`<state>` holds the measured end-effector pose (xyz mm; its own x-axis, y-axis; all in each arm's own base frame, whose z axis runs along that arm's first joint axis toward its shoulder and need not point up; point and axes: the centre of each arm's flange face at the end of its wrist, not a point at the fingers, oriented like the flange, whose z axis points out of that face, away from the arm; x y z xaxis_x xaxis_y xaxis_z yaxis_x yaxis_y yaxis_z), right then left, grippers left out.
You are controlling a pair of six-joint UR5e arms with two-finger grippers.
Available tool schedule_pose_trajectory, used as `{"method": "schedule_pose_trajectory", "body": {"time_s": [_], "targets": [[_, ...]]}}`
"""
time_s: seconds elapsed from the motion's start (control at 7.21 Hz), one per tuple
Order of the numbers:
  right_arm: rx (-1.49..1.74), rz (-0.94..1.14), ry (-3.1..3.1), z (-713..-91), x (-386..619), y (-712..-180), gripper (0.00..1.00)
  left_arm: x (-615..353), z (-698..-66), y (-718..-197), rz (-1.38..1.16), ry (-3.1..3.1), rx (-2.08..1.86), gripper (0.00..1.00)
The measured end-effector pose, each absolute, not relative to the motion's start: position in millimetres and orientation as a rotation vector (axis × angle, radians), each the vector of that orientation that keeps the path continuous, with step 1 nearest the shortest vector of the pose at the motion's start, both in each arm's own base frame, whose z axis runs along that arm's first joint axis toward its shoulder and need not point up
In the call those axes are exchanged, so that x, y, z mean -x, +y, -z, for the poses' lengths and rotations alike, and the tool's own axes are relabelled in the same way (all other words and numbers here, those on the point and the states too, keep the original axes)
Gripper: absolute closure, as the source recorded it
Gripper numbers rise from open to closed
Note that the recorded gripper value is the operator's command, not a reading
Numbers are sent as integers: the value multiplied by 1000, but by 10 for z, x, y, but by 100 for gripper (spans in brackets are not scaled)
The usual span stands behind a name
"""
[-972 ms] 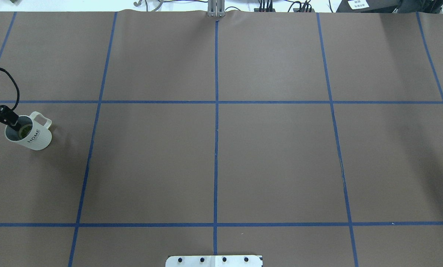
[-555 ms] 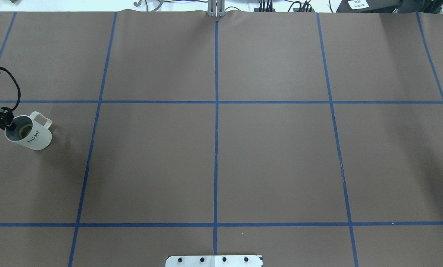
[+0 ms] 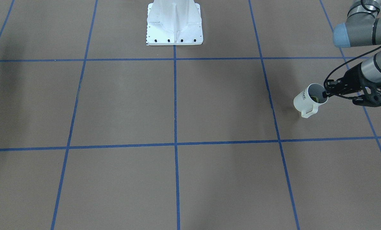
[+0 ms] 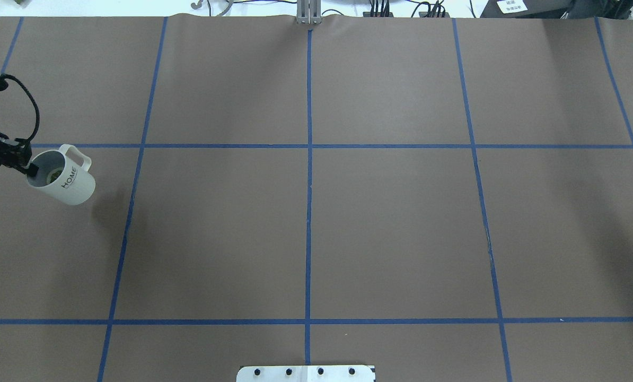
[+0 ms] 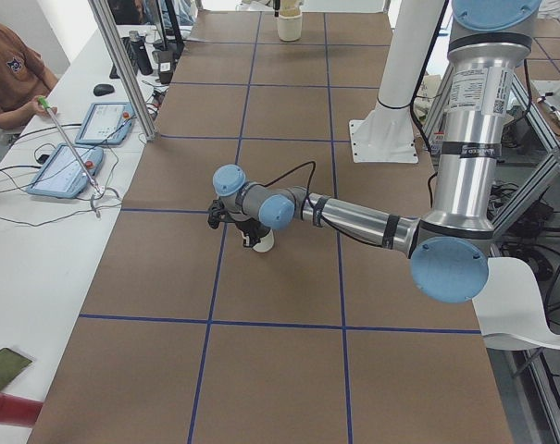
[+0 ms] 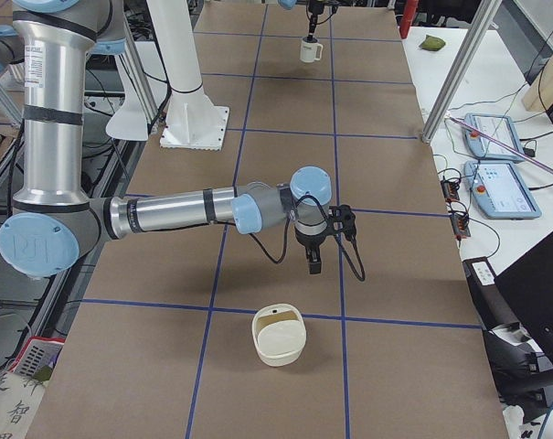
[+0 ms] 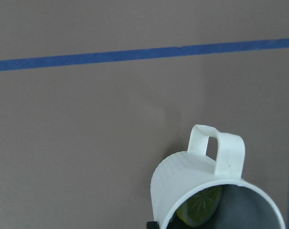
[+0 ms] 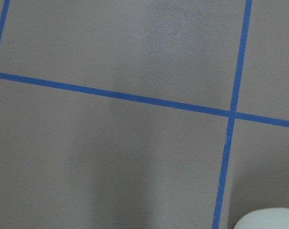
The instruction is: Left arm hands cup to right arm to dump lemon
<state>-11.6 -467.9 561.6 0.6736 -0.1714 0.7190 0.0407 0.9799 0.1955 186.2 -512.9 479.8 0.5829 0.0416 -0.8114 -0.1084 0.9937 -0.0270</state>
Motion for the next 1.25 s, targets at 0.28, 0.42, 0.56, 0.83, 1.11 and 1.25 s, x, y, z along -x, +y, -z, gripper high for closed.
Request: {"method": "schedule_pose_trajectory", "body": {"time_s": [0.28, 0.42, 0.56, 0.83, 1.11, 1.25], "targets": [[-205, 133, -880, -5430, 220, -4739, 0, -1984, -3860, -5382, 0, 957, 99, 100], [-246, 165, -895, -5300, 331, -4806, 0, -2053, -3439, -5473, 50, 970, 105, 100], [-302, 212, -910, -5152, 529, -4885, 0, -2185, -3067, -5527, 88, 986, 113, 100], [-409, 255, -915, -4818, 1121, -5060, 0, -2596, -2482, -5525, 112, 1011, 137, 100], [-484, 194, -917, -4334, 1791, -5214, 0, -3020, -1987, -5591, 144, 1016, 163, 100], [-532, 159, -922, -4077, 2107, -5242, 0, -3254, -1749, -5649, 165, 1004, 159, 100]]}}
